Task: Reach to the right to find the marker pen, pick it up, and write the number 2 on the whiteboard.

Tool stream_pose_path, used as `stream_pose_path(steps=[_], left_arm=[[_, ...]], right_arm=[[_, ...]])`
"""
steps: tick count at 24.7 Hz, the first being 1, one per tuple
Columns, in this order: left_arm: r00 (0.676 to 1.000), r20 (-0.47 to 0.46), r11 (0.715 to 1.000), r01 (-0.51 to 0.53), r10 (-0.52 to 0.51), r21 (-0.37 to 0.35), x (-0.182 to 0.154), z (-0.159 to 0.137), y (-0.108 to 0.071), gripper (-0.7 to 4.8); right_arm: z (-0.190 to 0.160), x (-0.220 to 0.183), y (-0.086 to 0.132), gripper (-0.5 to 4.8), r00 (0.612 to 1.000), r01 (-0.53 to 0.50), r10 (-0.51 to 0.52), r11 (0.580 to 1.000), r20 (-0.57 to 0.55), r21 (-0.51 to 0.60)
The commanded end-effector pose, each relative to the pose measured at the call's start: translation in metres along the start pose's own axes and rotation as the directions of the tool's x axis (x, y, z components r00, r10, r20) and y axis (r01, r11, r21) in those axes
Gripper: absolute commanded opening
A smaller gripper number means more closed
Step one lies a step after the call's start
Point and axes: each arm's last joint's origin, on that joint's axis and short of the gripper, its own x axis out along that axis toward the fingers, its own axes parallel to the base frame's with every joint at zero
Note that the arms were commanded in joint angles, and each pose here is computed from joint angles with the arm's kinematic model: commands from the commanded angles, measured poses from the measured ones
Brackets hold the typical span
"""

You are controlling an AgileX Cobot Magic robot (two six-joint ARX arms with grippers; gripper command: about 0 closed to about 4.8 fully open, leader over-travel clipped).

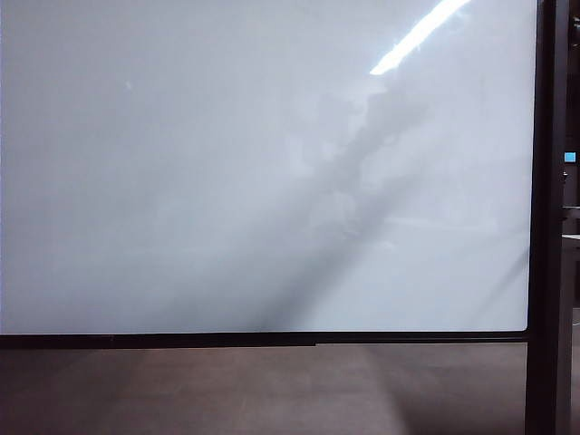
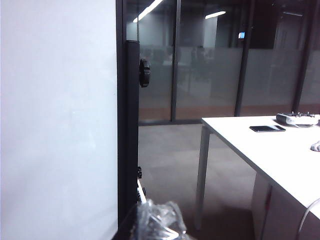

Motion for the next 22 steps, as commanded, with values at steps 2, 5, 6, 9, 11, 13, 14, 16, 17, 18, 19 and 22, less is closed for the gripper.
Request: stream_pose_path(steps=[2, 5, 6, 9, 11, 13, 14, 16, 17, 18, 19, 22], left_arm=[[0.999, 0.024, 0.999, 0.039, -0.039, -0.003, 0.017, 0.029, -0.005, -0.05], [0.998, 0.016, 0.998, 0.058, -0.058, -0.002, 0.042, 0.05, -0.008, -0.05], [0.998, 0.009, 0.998, 0.058, -0.058, -0.002, 0.046, 0.052, -0.009, -0.05], [0.996, -0.026, 0.997, 0.083, -0.083, -0.002, 0.07, 0.063, -0.012, -0.05], [0.99, -0.025, 0.99, 0.139, -0.139, -0.003, 0.081, 0.064, -0.015, -0.05], [0.984, -0.018, 0.984, 0.176, -0.176, 0.002, 0.086, 0.064, -0.02, -0.05], [0.978, -0.019, 0.979, 0.206, -0.206, 0.005, 0.088, 0.063, -0.025, -0.05], [0.967, -0.036, 0.966, 0.253, -0.251, 0.047, 0.091, 0.061, -0.035, -0.05], [0.962, -0.04, 0.96, 0.272, -0.27, 0.059, 0.092, 0.06, -0.038, -0.05], [0.946, -0.054, 0.945, 0.322, -0.319, 0.062, 0.092, 0.058, -0.044, -0.05], [0.934, -0.063, 0.933, 0.355, -0.352, 0.059, 0.092, 0.057, -0.048, -0.05], [0.872, -0.084, 0.872, 0.487, -0.483, 0.046, 0.089, 0.056, -0.061, -0.05]], right_arm=[[0.025, 0.018, 0.003, -0.05, 1.0, -0.01, 0.01, 1.0, 0.015, 0.004], [0.036, 0.042, 0.008, -0.05, 0.998, -0.048, 0.048, 0.999, 0.037, 0.006], [0.037, 0.047, 0.009, -0.05, 0.998, -0.055, 0.054, 0.998, 0.038, 0.006], [0.033, 0.072, 0.014, -0.05, 0.996, -0.091, 0.091, 0.996, 0.019, -0.001], [0.028, 0.088, 0.013, -0.05, 0.993, -0.116, 0.115, 0.993, -0.013, -0.01], [0.024, 0.098, 0.01, -0.05, 0.992, -0.125, 0.124, 0.992, -0.03, -0.009], [0.019, 0.108, 0.004, -0.05, 0.991, -0.122, 0.123, 0.992, -0.054, 0.011], [0.011, 0.12, -0.009, -0.05, 0.989, -0.114, 0.118, 0.992, -0.086, 0.054], [0.007, 0.124, -0.015, -0.05, 0.988, -0.111, 0.117, 0.991, -0.097, 0.069], [0.001, 0.13, -0.024, -0.05, 0.987, -0.1, 0.109, 0.992, -0.118, 0.076], [-0.002, 0.132, -0.03, -0.05, 0.986, -0.088, 0.097, 0.993, -0.133, 0.074], [-0.014, 0.142, -0.042, -0.05, 0.984, -0.053, 0.059, 0.998, -0.167, 0.04]])
